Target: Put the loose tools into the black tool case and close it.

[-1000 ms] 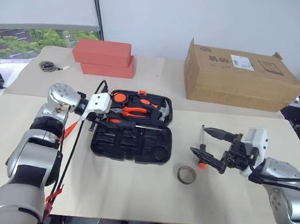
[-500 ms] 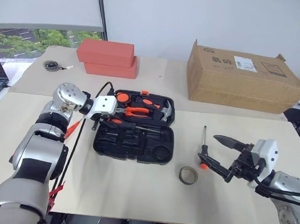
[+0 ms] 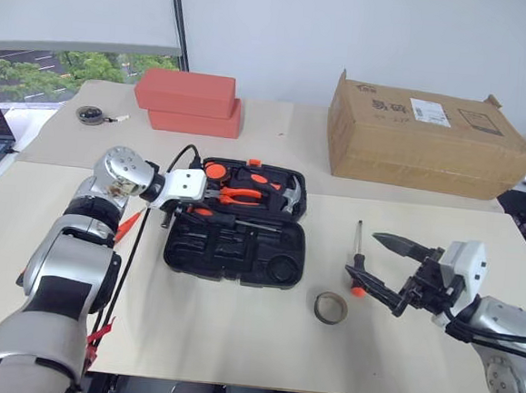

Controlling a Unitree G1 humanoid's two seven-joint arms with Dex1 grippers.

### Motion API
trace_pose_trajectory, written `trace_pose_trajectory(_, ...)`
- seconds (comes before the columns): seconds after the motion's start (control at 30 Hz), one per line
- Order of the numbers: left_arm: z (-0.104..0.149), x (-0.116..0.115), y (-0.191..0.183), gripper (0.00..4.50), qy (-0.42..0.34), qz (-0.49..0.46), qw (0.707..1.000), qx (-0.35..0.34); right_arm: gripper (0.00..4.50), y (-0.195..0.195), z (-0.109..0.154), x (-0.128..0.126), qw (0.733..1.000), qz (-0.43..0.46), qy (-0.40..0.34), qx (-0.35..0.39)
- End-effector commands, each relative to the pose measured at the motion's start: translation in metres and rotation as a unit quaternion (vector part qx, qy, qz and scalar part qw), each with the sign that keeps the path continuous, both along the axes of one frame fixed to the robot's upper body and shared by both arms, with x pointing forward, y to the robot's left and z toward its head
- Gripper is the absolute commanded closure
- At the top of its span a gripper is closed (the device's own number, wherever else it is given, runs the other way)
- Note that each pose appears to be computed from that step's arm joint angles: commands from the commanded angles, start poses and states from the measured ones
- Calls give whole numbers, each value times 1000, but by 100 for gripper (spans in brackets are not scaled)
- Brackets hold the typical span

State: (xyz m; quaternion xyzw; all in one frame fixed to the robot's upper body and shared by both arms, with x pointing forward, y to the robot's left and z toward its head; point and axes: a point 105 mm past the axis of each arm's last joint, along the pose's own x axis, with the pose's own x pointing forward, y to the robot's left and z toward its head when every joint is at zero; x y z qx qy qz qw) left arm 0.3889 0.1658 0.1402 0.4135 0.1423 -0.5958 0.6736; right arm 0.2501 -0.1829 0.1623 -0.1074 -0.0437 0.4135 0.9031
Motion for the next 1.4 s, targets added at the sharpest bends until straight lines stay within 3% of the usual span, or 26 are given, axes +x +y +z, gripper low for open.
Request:
trace_pose_trajectory(0.03,19,7,1,188,-33,7,999,4,0,2,10,-1,1000,5,-27,-1)
trace_pose_trajectory(0.2,34,12,-2,12,-60,12,998,-19,0,2,9,-2,1000,4,-26,-1)
trace_pose_trajectory(0.37,59,8,-6,5,-61,-10,996,-64,0,2,9,-3,1000,3,-26,0)
trace_pose_trajectory(0.53,89,9,-12,5,-72,4,983,-167,0,1,6,-4,1000,2,-23,1)
trace_pose_trajectory(0.63,91,14,-13,78,-76,39,974,-210,0,1,5,-5,1000,0,-22,3)
trace_pose_trajectory(0.8,74,22,-20,249,-77,121,956,-258,0,2,0,-6,1000,0,-11,6)
trace_pose_trajectory(0.9,60,10,-35,368,-60,135,951,-271,0,4,0,-6,1000,-2,-14,9)
trace_pose_trajectory(1.0,52,1,-45,446,-43,174,940,-291,0,5,-1,-8,1000,-5,-14,14)
trace_pose_trajectory(1.2,27,-15,-50,446,7,222,933,-283,0,-1,-4,-13,1000,-12,-9,6)
trace_pose_trajectory(1.4,1,-20,-56,446,10,249,936,-249,0,-2,-4,-14,1000,-13,-11,5)
